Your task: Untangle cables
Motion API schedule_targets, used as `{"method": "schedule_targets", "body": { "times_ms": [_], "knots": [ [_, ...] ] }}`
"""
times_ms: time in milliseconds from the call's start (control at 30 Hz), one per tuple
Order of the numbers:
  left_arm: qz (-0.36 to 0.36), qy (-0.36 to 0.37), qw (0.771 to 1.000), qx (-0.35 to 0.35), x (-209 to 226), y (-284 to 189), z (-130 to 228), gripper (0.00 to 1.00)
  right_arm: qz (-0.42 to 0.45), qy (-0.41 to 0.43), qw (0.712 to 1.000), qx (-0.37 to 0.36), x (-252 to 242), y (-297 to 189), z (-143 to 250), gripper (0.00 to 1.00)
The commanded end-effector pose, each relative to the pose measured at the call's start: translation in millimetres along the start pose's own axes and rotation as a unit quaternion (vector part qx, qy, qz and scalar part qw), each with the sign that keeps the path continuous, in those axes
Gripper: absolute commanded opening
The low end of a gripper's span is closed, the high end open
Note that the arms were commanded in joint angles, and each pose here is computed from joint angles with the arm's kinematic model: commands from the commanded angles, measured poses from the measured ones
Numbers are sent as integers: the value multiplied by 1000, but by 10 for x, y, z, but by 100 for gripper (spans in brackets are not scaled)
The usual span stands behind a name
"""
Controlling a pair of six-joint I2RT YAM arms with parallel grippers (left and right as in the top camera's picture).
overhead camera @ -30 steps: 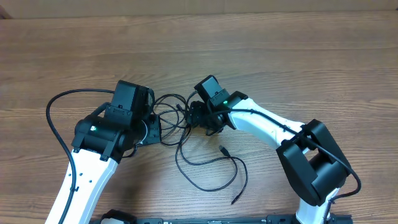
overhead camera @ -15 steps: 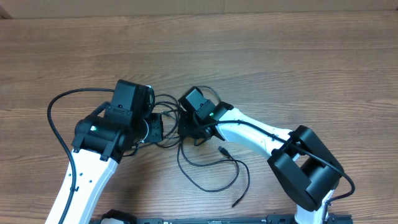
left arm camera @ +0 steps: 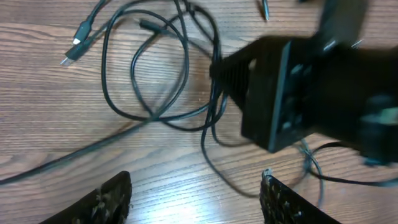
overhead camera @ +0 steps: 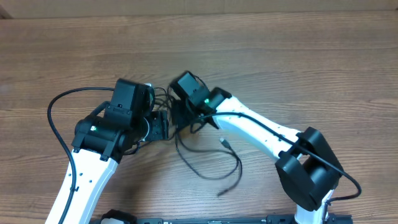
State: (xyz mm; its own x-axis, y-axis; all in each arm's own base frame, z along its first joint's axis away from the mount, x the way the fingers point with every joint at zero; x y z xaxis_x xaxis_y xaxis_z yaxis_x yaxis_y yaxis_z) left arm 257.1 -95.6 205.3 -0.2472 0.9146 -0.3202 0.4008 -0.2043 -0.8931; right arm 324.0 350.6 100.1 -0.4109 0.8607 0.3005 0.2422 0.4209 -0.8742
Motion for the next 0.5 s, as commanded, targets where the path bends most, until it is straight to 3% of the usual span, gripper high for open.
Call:
{"method": "schedule_targets", "body": {
  "times_ms": [0,267,467],
  "knots": [
    [7,3,1000,-7,-24,-34,-2,65,36,-41,997,-51,-22,-254,-358,4],
    [7,3,1000,-8,-25,-34,-7,66,32,-32,997,-67,-138,-435,-567,4],
    [20,38,999,-26,-89,-28,-92,74,9,-39,995,-89,-37,-678,-666,4]
  ]
}}
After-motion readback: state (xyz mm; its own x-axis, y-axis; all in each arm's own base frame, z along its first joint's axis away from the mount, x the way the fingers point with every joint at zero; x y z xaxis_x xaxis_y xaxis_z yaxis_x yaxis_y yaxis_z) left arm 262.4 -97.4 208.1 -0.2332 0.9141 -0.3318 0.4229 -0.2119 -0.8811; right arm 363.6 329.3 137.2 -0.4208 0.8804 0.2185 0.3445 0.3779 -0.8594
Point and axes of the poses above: each gripper's point midway between its finger pads, its own y axis out along the fingers, its own x axis along the line the jaws close on, z = x × y, the point moved 1 cm from there along -y, back along the fingers, and after that the axes turned 15 degrees about -y, right-handed, at the moved point
